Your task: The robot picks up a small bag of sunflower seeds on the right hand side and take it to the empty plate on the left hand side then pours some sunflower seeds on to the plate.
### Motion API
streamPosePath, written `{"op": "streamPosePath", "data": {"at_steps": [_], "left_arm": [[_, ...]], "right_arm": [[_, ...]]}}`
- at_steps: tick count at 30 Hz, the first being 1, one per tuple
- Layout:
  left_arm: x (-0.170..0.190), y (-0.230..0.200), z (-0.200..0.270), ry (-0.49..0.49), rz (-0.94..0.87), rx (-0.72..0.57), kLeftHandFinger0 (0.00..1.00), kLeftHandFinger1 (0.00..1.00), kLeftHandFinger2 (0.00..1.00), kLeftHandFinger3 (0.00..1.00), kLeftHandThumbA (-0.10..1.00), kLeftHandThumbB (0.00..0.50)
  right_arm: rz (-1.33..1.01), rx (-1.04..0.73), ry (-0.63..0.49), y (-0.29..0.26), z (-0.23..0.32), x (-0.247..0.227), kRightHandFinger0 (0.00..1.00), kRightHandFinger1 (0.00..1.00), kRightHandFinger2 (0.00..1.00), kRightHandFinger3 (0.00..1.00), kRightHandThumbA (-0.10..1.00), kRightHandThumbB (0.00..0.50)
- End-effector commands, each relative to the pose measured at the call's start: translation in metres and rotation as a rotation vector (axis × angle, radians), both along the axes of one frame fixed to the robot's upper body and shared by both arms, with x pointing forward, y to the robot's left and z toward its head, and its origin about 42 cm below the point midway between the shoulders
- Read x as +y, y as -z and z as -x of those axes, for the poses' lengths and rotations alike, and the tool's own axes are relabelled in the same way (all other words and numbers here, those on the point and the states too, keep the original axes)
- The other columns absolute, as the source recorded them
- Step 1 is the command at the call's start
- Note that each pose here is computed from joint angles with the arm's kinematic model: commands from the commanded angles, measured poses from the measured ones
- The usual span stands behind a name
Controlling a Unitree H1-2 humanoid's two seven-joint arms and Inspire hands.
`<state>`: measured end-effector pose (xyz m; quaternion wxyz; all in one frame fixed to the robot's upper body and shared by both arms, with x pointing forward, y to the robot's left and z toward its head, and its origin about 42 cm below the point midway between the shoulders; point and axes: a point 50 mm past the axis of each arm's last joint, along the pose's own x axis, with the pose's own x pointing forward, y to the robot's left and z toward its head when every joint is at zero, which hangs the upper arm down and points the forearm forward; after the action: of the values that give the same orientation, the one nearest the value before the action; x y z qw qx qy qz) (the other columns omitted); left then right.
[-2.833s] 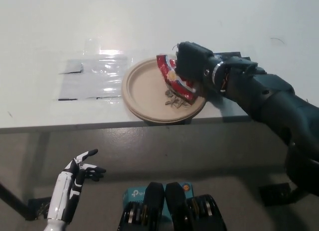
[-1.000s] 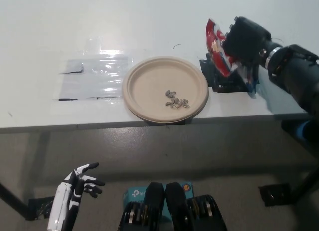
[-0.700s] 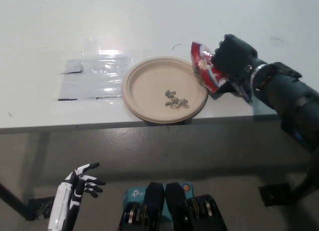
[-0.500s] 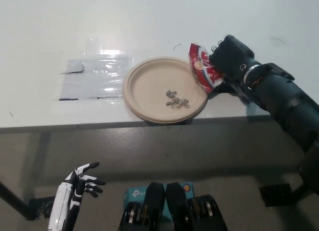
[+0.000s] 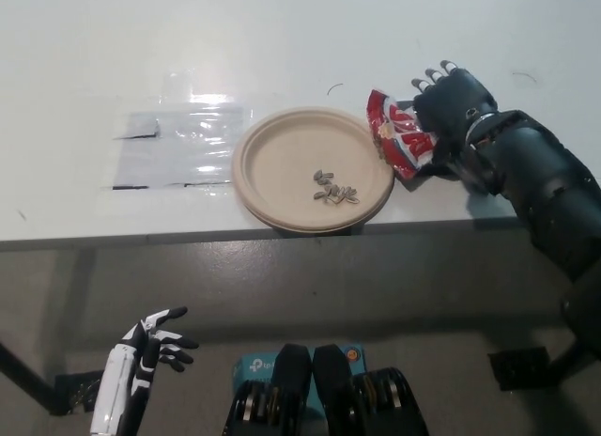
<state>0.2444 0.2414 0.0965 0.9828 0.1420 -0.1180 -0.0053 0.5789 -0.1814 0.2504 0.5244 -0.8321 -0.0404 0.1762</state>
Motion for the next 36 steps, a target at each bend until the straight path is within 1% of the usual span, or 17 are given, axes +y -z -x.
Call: {"op": "streamPosePath", "data": {"at_steps": [1,2,3,6,8,10,12,14,18,22,25,27,31,33,34,35,36], "left_arm": [[0.005,-0.008,0.0,-0.023,0.004,-0.057,0.41,0.41,0.47,0.71,1.0,0.022],[0.005,-0.008,0.0,-0.023,0.0,-0.059,0.41,0.41,0.46,0.71,1.0,0.021],[0.006,-0.009,-0.001,-0.024,0.0,-0.063,0.41,0.41,0.46,0.71,1.0,0.018],[0.007,-0.01,-0.003,-0.027,0.007,-0.069,0.4,0.41,0.46,0.7,1.0,0.026],[0.008,-0.01,-0.003,-0.03,0.017,-0.069,0.4,0.41,0.46,0.7,1.0,0.033],[0.009,-0.011,-0.004,-0.032,0.023,-0.072,0.41,0.41,0.46,0.7,1.0,0.039],[0.01,-0.012,-0.005,-0.038,0.028,-0.071,0.41,0.41,0.46,0.7,1.0,0.053],[0.011,-0.012,-0.005,-0.039,0.03,-0.068,0.4,0.41,0.47,0.7,1.0,0.055],[0.011,-0.014,-0.007,-0.037,0.051,-0.067,0.42,0.42,0.48,0.71,1.0,0.075],[0.014,-0.018,-0.01,-0.045,0.047,-0.077,0.41,0.42,0.49,0.71,1.0,0.068],[0.014,-0.02,-0.012,-0.047,0.041,-0.08,0.44,0.42,0.49,0.71,1.0,0.077],[0.015,-0.021,-0.013,-0.047,0.043,-0.082,0.43,0.42,0.49,0.71,1.0,0.077],[0.016,-0.022,-0.014,-0.053,0.046,-0.089,0.42,0.42,0.5,0.71,1.0,0.059],[0.017,-0.022,-0.014,-0.056,0.047,-0.092,0.42,0.42,0.5,0.7,1.0,0.06],[0.017,-0.022,-0.014,-0.059,0.046,-0.087,0.43,0.42,0.49,0.7,1.0,0.065],[0.017,-0.023,-0.013,-0.061,0.036,-0.089,0.43,0.41,0.49,0.7,1.0,0.06],[0.017,-0.022,-0.012,-0.062,0.041,-0.086,0.45,0.41,0.49,0.7,1.0,0.066]], "right_arm": [[-0.195,0.294,0.054,-0.033,-0.005,0.001,1.0,1.0,1.0,1.0,0.62,0.5],[-0.202,0.312,0.052,-0.033,-0.004,0.002,1.0,1.0,1.0,1.0,0.65,0.5],[-0.219,0.367,0.045,-0.036,0.0,0.005,1.0,1.0,1.0,1.0,0.62,0.5],[-0.228,0.456,0.021,-0.041,0.013,0.008,1.0,1.0,1.0,1.0,0.62,0.5],[-0.235,0.52,0.006,-0.05,0.028,0.011,1.0,1.0,1.0,1.0,0.58,0.5],[-0.203,0.582,-0.034,-0.058,0.041,0.013,1.0,1.0,1.0,1.0,0.6,0.5],[-0.191,0.648,-0.028,-0.063,0.048,0.014,1.0,1.0,1.0,1.0,0.54,0.5],[-0.175,0.708,-0.027,-0.064,0.053,0.012,1.0,1.0,1.0,1.0,0.52,0.5],[-0.127,0.738,-0.02,-0.07,0.059,0.012,1.0,1.0,1.0,1.0,0.54,0.5],[-0.111,0.754,0.0,-0.072,0.059,0.012,1.0,1.0,1.0,1.0,0.5,0.5],[-0.117,0.777,0.047,-0.074,0.057,0.012,1.0,1.0,1.0,1.0,0.44,0.5],[-0.11,0.79,0.044,-0.074,0.055,0.011,1.0,1.0,1.0,1.0,0.46,0.5],[-0.119,0.833,0.07,-0.077,0.051,0.01,1.0,1.0,1.0,1.0,0.47,0.5],[-0.108,0.807,0.075,-0.078,0.05,0.011,1.0,1.0,1.0,1.0,0.47,0.5],[-0.075,0.742,0.065,-0.077,0.048,0.01,1.0,1.0,1.0,1.0,0.53,0.5],[-0.035,0.655,0.04,-0.075,0.045,0.009,1.0,1.0,1.0,1.0,0.57,0.5],[-0.037,0.613,0.048,-0.073,0.041,0.006,1.0,1.0,1.0,1.0,0.54,0.5]]}}
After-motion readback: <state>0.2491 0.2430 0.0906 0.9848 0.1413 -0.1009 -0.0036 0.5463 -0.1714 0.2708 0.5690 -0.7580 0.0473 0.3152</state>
